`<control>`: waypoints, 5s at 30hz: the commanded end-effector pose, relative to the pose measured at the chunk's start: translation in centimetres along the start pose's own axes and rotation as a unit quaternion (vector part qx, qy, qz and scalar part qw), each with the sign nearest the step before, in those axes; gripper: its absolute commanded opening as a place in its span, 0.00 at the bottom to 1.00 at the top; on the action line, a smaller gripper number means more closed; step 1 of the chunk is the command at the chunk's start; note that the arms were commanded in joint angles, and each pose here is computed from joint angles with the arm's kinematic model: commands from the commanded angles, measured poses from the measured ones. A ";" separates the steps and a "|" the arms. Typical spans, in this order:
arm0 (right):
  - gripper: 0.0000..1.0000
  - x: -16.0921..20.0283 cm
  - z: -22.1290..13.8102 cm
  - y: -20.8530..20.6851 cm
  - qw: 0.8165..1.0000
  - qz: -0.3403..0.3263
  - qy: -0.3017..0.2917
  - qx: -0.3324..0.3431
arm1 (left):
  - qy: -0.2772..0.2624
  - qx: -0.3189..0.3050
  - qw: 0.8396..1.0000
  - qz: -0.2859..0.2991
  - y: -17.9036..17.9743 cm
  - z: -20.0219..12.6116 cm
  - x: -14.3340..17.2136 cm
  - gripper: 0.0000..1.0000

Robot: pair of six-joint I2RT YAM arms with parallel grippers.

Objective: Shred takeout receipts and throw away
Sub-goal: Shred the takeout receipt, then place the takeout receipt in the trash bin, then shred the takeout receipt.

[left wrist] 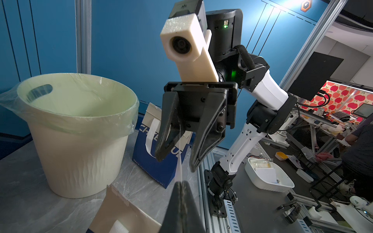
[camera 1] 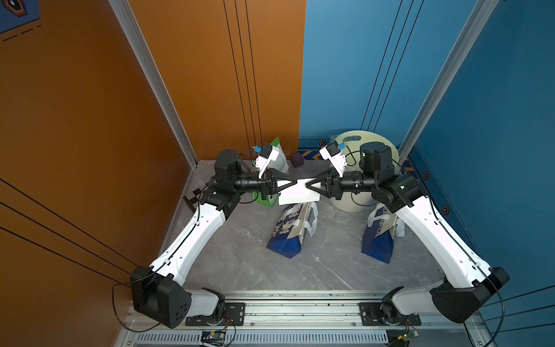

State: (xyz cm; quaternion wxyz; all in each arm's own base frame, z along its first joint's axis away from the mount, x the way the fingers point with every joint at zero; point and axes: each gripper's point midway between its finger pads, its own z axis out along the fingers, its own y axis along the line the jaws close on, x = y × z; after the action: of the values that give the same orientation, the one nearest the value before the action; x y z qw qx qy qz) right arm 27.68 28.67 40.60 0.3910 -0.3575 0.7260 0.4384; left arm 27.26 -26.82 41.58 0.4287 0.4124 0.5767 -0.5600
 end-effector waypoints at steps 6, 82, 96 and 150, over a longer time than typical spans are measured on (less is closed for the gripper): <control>0.18 -1.9 0.3 1.2 0.999 -0.014 -0.020 -0.022 | 0.006 0.026 1.000 0.012 -0.9 0.1 0.2 0.00; 0.00 -2.7 -21.6 -3.9 0.854 -0.059 -0.232 0.462 | -0.111 -0.213 0.965 0.107 21.2 21.9 -5.5 0.00; 0.00 -2.2 -21.8 -3.9 0.854 -0.054 -0.229 0.464 | -0.093 -0.223 0.962 0.124 21.9 22.3 -4.1 0.48; 0.00 -1.2 -22.5 -6.8 0.830 -0.012 -0.209 0.516 | 0.054 -0.127 0.984 0.113 16.0 21.9 -0.2 0.73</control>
State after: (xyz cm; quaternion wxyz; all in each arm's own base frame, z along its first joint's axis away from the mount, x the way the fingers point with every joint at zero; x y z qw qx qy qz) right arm 27.47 7.34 47.13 0.6790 -0.0459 0.7275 0.0870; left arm 44.46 -47.46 35.13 0.5025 0.4337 0.6465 -0.3761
